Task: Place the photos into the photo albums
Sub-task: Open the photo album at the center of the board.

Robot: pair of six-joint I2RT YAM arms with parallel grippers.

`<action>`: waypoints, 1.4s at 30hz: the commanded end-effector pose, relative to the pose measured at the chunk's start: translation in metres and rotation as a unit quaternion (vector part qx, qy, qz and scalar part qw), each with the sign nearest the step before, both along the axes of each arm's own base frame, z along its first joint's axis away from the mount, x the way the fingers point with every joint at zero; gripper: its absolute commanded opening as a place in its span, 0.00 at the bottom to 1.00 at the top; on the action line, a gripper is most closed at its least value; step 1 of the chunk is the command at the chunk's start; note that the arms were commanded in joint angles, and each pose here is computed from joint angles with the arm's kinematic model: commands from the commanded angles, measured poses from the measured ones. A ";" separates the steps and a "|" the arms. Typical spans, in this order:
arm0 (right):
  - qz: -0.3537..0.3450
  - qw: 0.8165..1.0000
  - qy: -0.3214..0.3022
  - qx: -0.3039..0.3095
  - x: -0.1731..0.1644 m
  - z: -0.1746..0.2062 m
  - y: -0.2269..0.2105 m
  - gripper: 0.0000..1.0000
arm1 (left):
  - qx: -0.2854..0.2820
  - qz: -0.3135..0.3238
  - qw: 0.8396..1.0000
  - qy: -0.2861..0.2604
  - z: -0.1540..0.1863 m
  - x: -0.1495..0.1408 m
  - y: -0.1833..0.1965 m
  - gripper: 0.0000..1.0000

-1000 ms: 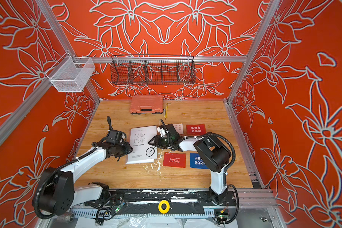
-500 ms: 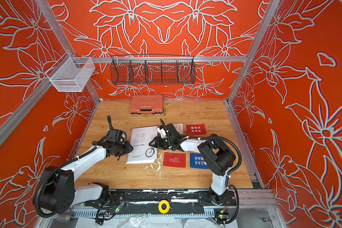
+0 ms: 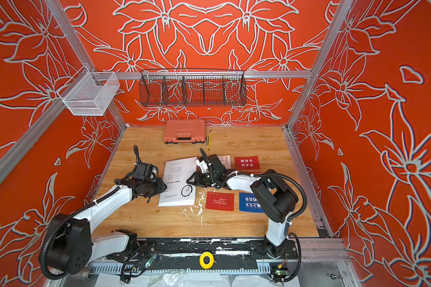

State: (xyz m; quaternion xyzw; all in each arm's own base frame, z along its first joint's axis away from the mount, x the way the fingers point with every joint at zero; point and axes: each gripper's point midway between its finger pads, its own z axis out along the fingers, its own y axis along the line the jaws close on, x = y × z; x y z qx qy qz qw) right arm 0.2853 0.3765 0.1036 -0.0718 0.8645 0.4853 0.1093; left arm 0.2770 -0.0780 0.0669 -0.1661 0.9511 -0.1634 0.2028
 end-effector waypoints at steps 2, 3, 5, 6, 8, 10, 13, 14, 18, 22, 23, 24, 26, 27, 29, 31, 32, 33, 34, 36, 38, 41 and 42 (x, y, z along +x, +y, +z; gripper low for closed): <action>0.029 0.997 -0.029 0.060 0.000 0.043 0.026 0.27 | 0.011 0.007 1.000 0.005 0.004 -0.010 0.007 0.38; 0.030 0.997 -0.029 0.062 0.000 0.046 0.028 0.25 | 0.011 0.008 1.000 0.003 0.006 -0.010 0.008 0.38; 0.033 0.997 -0.031 0.065 -0.001 0.051 0.031 0.24 | 0.012 0.012 1.000 -0.001 0.011 -0.011 0.009 0.38; 0.035 0.997 -0.033 0.068 -0.001 0.056 0.034 0.24 | 0.014 0.016 1.000 -0.003 0.014 -0.012 0.011 0.38; 0.038 0.996 -0.035 0.071 -0.003 0.064 0.040 0.26 | 0.022 0.026 0.999 -0.013 0.025 -0.014 0.017 0.39; 0.044 0.996 -0.039 0.066 -0.005 0.069 0.048 0.26 | 0.036 0.047 0.998 -0.037 0.043 -0.016 0.026 0.40; 0.055 0.996 -0.037 0.061 -0.008 0.073 0.063 0.27 | 0.057 0.080 0.991 -0.085 0.078 -0.024 0.043 0.40; 0.058 0.996 -0.036 0.060 -0.009 0.073 0.067 0.27 | 0.064 0.090 0.989 -0.100 0.087 -0.026 0.048 0.40; 0.069 0.996 -0.033 0.053 -0.010 0.076 0.089 0.27 | 0.085 0.132 0.974 -0.166 0.124 -0.038 0.068 0.41; 0.091 0.994 -0.043 0.043 -0.016 0.087 0.118 0.27 | 0.094 0.143 0.968 -0.186 0.147 -0.047 0.076 0.41; 0.094 0.994 -0.043 0.037 -0.017 0.086 0.125 0.28 | 0.096 0.145 0.967 -0.185 0.148 -0.048 0.077 0.41; 0.098 0.994 -0.043 0.037 -0.018 0.089 0.132 0.28 | 0.097 0.147 0.967 -0.185 0.150 -0.049 0.078 0.41; 0.105 0.993 -0.040 0.033 -0.018 0.088 0.145 0.28 | 0.096 0.153 0.964 -0.194 0.153 -0.050 0.080 0.41; 0.109 0.993 -0.040 0.030 -0.019 0.088 0.152 0.28 | 0.097 0.156 0.963 -0.197 0.155 -0.051 0.082 0.41; 0.115 0.992 -0.038 0.026 -0.020 0.087 0.160 0.27 | 0.097 0.160 0.962 -0.199 0.157 -0.052 0.083 0.41; 0.113 0.993 -0.038 0.015 -0.019 0.082 0.162 0.15 | 0.095 0.159 0.962 -0.198 0.156 -0.052 0.083 0.41; 0.110 0.993 -0.038 0.011 -0.018 0.081 0.161 0.06 | 0.096 0.158 0.963 -0.198 0.157 -0.052 0.083 0.41; 0.103 0.994 -0.041 0.000 -0.015 0.077 0.157 0.00 | 0.095 0.157 0.963 -0.198 0.156 -0.051 0.083 0.41; 0.097 0.994 -0.044 -0.008 -0.013 0.074 0.151 0.00 | 0.094 0.156 0.963 -0.197 0.156 -0.051 0.082 0.41; 0.088 0.995 -0.044 -0.016 -0.010 0.070 0.143 0.00 | 0.091 0.155 0.964 -0.196 0.153 -0.050 0.081 0.41; 0.083 0.995 -0.044 -0.019 -0.008 0.066 0.135 0.00 | 0.087 0.153 0.965 -0.193 0.149 -0.048 0.079 0.41; 0.068 0.996 -0.044 -0.026 -0.002 0.062 0.119 0.00 | 0.076 0.144 0.969 -0.185 0.141 -0.043 0.073 0.41; 0.060 0.997 -0.045 -0.027 0.001 0.061 0.113 0.00 | 0.070 0.140 0.971 -0.182 0.137 -0.040 0.070 0.41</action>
